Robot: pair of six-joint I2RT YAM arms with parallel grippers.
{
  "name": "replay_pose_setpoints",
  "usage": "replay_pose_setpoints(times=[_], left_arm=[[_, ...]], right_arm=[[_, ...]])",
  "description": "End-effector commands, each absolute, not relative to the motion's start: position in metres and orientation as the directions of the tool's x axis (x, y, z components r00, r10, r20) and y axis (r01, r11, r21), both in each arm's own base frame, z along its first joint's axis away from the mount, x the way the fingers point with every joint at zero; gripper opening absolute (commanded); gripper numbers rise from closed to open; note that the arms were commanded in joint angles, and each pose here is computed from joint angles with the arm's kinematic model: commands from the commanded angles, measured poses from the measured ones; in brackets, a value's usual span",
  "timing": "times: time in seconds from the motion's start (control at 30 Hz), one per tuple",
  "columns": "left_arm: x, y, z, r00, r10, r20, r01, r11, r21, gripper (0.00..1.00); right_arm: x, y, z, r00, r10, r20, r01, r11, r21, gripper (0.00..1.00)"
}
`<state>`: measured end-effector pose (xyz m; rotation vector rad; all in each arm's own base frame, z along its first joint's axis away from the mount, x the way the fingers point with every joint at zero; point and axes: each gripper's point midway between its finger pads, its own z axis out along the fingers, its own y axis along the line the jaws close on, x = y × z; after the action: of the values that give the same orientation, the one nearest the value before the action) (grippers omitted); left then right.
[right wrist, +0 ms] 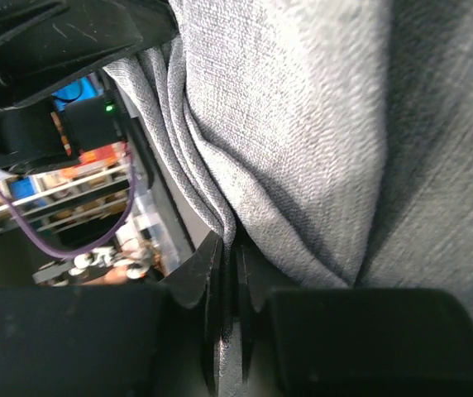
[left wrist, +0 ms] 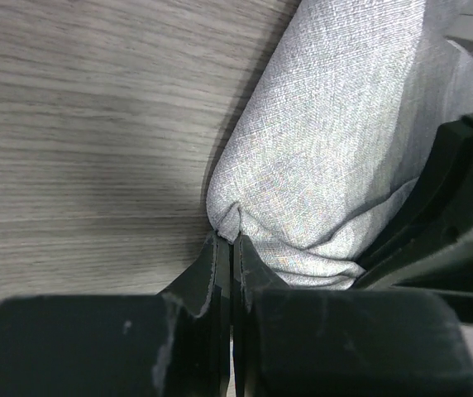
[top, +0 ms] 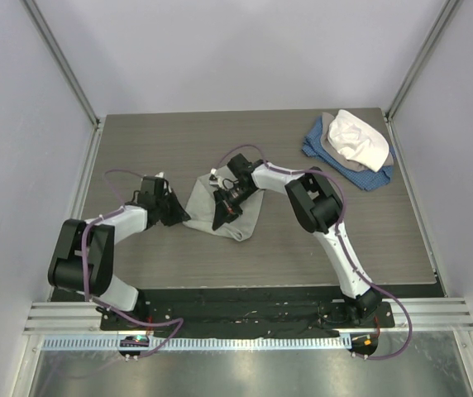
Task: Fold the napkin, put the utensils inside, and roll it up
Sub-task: Roll the napkin with the utensil
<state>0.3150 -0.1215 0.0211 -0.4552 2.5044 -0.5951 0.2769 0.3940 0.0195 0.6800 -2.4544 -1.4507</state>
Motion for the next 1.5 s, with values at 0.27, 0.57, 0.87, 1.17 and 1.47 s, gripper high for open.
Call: replay_pose_setpoints(times=[0.27, 0.57, 0.87, 1.17, 1.47], left_arm=[[0.292, -0.109, 0.012, -0.889, -0.367, -0.275, -0.256, 0.895, -0.366, 0.0], [0.295, -0.113, 0.02, -0.904, -0.346, -0.252, -0.242, 0.898, -0.366, 0.0], [0.297, -0.112, 0.023, -0.908, -0.334, -0.254, -0.233, 0.905, -0.356, 0.0], [0.298, -0.11, 0.025, -0.91, -0.327, -0.256, -0.231, 0.911, -0.343, 0.0], [0.298, -0.109, 0.025, -0.911, -0.324, -0.254, -0.23, 0.912, -0.339, 0.0]], right_arm=[[0.33, 0.379, 0.088, -0.733, -0.378, -0.565, -0.679, 0.449, 0.581, 0.63], [0.306, 0.336, 0.117, -0.422, -0.42, -0.804, -0.814, 0.565, 0.132, 0.7], [0.267, 0.331, 0.117, -0.139, -0.571, -0.809, -0.768, 0.578, -0.276, 0.75], [0.249, 0.337, 0.081, -0.101, -0.688, -0.718, -0.797, 0.488, -0.355, 0.74], [0.246, 0.334, 0.061, -0.1, -0.736, -0.67, -0.81, 0.451, -0.374, 0.6]])
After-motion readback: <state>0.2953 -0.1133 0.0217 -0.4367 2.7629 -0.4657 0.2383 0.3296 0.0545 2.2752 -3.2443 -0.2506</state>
